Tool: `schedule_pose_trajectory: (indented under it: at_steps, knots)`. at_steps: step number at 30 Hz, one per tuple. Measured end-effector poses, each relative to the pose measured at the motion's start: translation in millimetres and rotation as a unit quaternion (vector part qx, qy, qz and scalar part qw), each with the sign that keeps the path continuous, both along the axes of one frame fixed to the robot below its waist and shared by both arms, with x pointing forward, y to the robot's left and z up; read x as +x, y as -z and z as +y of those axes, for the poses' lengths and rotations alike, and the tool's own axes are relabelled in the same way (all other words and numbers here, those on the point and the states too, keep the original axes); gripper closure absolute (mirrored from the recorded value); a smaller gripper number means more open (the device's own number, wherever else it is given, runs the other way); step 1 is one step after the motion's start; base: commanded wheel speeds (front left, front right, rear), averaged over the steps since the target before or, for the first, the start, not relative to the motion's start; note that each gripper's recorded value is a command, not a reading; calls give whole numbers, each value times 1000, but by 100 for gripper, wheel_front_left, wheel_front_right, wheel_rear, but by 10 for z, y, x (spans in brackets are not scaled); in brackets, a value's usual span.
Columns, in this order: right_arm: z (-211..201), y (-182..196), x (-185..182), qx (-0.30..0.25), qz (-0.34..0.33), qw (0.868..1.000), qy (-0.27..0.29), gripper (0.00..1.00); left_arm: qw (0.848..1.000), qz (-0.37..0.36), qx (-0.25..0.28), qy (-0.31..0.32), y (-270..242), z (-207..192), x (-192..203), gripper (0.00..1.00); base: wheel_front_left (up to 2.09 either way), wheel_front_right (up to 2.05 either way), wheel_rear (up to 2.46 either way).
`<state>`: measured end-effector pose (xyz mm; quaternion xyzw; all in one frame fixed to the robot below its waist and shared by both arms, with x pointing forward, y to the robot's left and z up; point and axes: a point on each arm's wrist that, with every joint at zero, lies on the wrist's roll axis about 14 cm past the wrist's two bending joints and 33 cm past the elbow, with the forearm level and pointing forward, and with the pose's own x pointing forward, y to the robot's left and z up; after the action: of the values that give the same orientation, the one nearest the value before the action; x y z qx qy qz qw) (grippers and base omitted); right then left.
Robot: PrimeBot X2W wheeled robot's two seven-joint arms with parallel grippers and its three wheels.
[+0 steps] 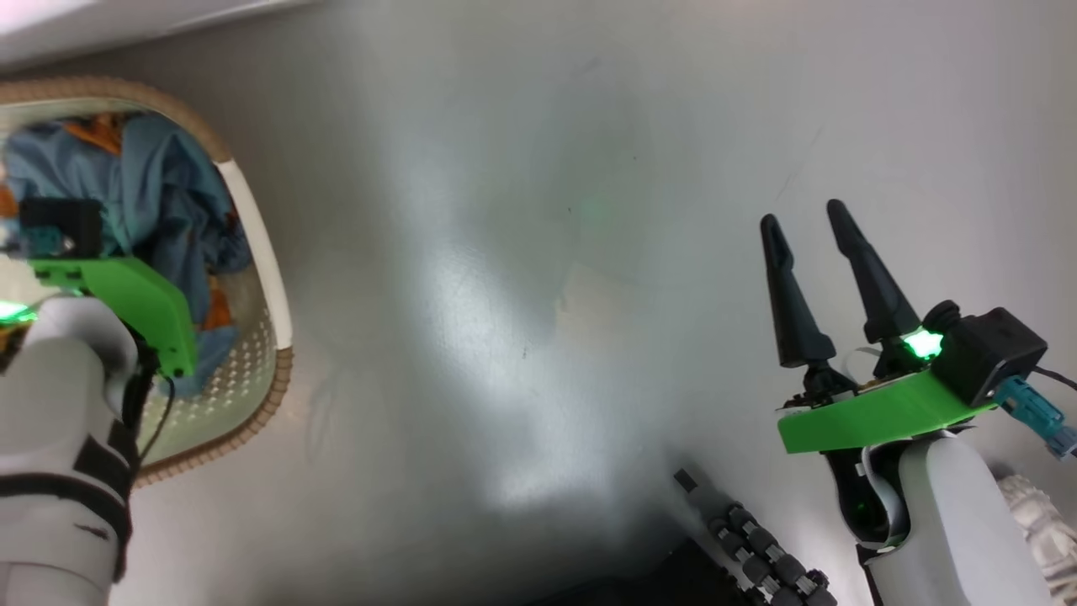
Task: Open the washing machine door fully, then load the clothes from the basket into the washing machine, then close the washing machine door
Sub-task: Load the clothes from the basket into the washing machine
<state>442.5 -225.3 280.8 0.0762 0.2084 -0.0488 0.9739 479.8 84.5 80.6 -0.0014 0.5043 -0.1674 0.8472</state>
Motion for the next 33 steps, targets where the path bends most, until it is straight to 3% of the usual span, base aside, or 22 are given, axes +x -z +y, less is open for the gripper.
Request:
schedule_pose_trajectory:
  at_steps: [18,33]
  knots:
    - [101,-643,246,-8,-86,996,-19,0,990,-108,-52,-78,-904,94,9,100,0,0,0]
    - [143,-1378,144,-15,-159,986,-38,0,954,-252,-69,-148,-2092,450,-169,100,0,0,0]
